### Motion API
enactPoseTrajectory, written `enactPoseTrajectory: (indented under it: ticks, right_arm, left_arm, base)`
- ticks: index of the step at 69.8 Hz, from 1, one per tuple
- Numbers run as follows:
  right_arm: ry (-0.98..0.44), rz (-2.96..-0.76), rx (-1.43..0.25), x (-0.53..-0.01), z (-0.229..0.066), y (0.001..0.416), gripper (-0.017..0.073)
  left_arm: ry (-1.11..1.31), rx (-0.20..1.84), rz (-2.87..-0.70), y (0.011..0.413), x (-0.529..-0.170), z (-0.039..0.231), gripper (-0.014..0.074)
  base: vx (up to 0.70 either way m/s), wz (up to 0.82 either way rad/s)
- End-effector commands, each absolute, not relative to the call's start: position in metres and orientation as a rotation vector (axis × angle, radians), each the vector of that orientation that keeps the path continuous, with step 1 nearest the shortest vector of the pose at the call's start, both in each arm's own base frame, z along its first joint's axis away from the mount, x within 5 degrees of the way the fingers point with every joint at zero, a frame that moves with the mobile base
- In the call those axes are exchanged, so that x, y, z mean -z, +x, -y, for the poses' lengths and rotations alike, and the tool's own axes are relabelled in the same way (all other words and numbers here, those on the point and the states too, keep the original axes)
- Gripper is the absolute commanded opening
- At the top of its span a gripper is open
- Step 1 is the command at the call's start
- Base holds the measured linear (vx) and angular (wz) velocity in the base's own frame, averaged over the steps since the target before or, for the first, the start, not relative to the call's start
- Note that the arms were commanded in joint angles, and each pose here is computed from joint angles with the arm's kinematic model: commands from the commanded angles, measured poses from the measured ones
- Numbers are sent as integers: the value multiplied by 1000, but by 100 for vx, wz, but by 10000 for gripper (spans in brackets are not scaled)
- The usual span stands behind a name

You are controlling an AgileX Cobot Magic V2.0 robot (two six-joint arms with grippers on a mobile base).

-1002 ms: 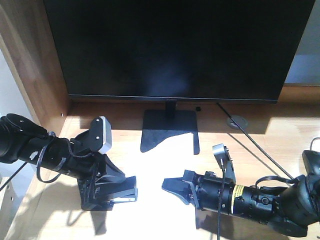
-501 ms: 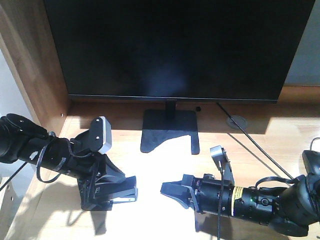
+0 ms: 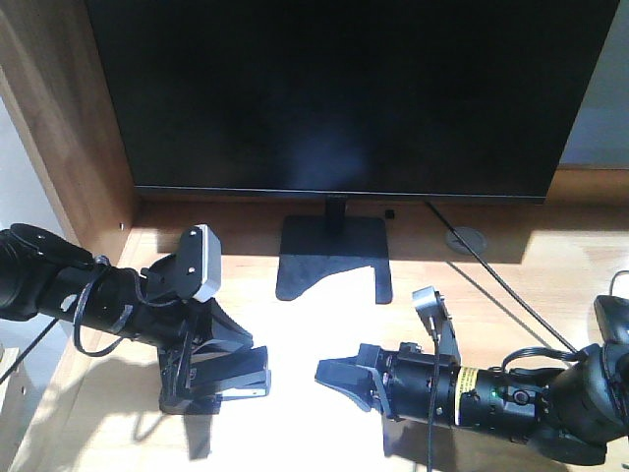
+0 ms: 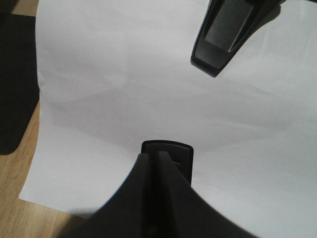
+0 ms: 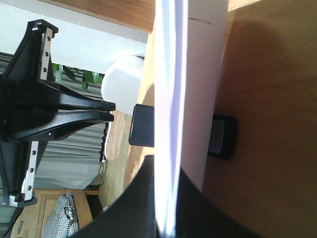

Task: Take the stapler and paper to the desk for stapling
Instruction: 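Move the stapler with the left gripper onto the paper's edge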

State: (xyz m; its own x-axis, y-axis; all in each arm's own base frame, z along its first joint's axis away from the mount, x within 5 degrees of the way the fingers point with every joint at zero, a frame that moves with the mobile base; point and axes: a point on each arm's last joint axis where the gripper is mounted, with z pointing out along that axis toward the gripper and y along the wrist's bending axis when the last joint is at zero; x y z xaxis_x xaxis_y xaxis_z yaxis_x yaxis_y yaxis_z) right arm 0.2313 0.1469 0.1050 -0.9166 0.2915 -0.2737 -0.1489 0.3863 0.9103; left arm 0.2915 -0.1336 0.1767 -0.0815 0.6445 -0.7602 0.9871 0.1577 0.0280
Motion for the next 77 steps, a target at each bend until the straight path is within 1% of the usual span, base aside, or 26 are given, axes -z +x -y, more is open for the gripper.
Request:
enactPoseTrajectory:
  ticks: [1,11,19,47,69,77]
  right_arm:
    - [68,-2147,-1615,-122,-150,235,-3]
    - [66,-2142,-1621,-123,-150,235,-3]
    - [64,-2138,-1627,-123,-150,235,-3]
    - [65,-2136,-1628,-123,-150,235,-3]
    - [65,-2136,-1628,-123,-150,235,-3]
    - [65,-2136,-1628,-123,-150,235,-3]
  left_arm:
    - [1514,724,-1738,293,-192,141,-6]
    - [1536,788,-1784,293,-172,149,-6]
    - [1552,787,-1804,294,-162,152,-6]
    - [1600,773,-1900,296,-133,149,-6]
    - [1607,787,-1904,295,-131,149,-6]
    - [1596,794,-1892,294,-138,150,-6]
  base:
    - [0,0]
    - [0,0]
    - [0,0]
    - [0,0]
    - [0,0]
    - [0,0]
